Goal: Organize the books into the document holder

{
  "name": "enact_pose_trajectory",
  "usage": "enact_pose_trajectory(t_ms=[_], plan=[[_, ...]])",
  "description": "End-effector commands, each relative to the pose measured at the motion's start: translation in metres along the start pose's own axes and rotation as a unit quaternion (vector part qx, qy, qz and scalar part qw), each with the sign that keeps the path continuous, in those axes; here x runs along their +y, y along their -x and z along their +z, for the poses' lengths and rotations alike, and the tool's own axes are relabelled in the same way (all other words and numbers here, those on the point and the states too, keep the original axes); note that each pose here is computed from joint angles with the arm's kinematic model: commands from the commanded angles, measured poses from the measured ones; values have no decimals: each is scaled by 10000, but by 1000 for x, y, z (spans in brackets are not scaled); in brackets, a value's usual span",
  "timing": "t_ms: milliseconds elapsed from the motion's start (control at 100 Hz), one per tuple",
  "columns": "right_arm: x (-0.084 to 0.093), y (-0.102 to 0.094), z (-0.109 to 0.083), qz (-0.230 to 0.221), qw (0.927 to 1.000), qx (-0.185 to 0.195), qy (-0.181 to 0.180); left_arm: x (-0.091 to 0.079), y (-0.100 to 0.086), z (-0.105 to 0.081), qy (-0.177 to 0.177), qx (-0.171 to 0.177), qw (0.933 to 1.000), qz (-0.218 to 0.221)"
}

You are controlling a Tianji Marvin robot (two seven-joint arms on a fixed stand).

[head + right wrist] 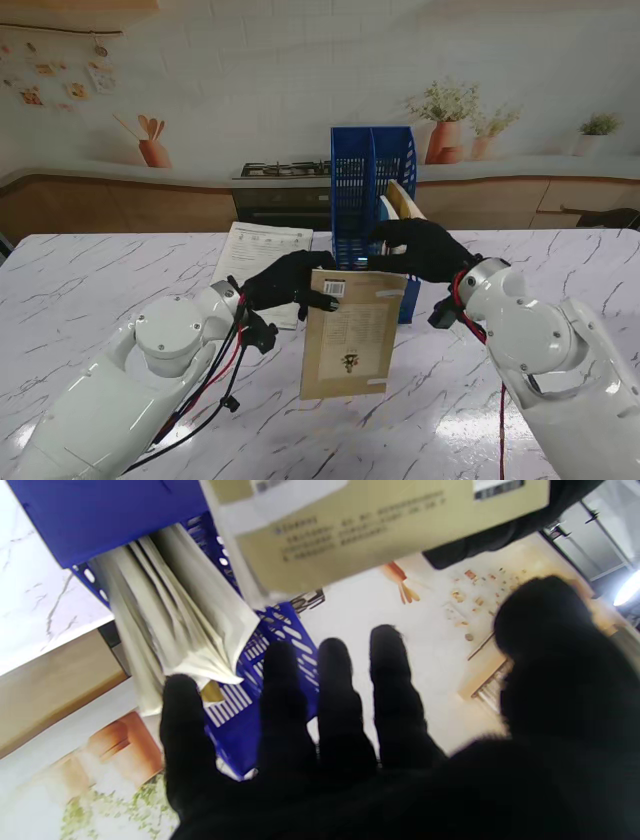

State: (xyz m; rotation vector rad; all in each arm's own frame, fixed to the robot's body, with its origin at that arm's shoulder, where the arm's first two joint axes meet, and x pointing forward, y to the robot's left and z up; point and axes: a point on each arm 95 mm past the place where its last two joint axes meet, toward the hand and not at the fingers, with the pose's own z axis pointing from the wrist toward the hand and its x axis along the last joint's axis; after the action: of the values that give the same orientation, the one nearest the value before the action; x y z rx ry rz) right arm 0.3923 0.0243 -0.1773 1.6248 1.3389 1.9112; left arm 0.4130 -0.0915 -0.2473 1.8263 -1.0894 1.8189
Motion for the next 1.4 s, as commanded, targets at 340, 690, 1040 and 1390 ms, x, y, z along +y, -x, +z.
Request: enact_pose_trajectory(t_ms=[340, 690, 1040, 1390], plan=[[-5, 7, 4, -142, 9977, 194, -629, 0, -28, 2, 56, 454, 9986, 278], [-7, 14, 4, -79, 9933, 300, -1112, -3, -30, 3, 16, 476, 9983, 328], [-14, 21, 6, 277, 9799, 947, -1735, -9, -27, 11, -124, 460, 9986, 226], [-27, 27, 1, 365, 9836, 998, -1459, -12, -23, 20, -385, 384, 9985, -40]])
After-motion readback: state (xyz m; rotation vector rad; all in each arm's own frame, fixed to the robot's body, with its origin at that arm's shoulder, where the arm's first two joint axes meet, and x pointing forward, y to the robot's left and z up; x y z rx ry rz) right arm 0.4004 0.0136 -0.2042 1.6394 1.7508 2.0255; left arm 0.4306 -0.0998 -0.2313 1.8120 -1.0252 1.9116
